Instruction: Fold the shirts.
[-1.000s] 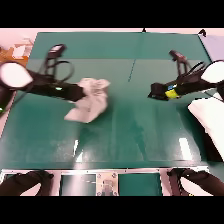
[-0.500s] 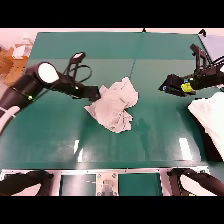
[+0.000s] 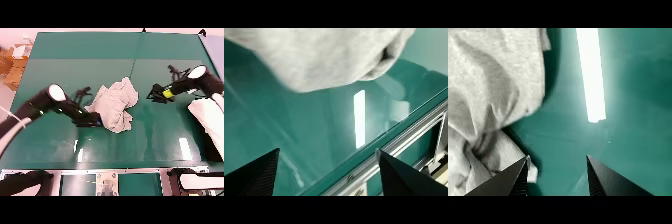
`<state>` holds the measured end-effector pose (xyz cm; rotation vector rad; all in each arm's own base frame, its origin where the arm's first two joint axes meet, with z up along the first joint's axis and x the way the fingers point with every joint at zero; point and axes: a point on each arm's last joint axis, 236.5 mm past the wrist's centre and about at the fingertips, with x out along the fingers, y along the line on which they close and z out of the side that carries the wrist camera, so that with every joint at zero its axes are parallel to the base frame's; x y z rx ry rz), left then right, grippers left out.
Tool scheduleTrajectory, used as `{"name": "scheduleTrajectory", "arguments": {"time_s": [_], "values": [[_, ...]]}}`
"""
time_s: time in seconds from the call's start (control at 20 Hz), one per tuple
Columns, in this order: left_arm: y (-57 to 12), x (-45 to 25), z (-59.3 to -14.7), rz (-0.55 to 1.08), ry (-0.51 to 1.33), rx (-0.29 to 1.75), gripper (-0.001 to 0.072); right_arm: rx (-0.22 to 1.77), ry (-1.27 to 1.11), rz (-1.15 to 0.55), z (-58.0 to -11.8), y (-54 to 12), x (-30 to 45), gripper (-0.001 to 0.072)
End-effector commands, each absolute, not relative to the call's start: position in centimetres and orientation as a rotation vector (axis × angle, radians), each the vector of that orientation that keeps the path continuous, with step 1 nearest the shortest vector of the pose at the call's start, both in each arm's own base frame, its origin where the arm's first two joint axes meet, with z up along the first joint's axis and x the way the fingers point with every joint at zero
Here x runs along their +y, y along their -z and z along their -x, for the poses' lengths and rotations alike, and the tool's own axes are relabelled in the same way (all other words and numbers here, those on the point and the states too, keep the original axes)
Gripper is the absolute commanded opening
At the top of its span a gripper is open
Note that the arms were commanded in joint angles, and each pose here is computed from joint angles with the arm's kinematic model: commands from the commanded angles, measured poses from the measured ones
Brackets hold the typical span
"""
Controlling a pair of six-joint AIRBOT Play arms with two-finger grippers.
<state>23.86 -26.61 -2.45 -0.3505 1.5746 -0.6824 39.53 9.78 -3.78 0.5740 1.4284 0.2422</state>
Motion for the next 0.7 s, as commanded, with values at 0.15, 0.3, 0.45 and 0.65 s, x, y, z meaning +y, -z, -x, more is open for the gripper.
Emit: {"name": "scheduleTrajectory", "arguments": {"time_s": [0.15,0.3,0.45,0.65], "values": [[5.6,-34.6,-24.6,0.454,0.642,1.338,0.072,1.409,-0.417,-0.809,-42.7,8.8,16.9,0.0429],[8.2,-35.1,-24.5,0.47,0.598,1.377,0.072,1.397,-0.427,-0.831,-43.4,9.5,17.4,0.0389],[8.9,-35.3,-26.1,0.519,0.55,1.335,0.0604,1.384,-0.421,-0.83,-43.7,9.4,17.3,0.0217],[8.4,-35.3,-26.9,0.499,0.565,1.291,0.0026,1.363,-0.451,-0.803,-44.1,8.7,17.4,0.001]]}}
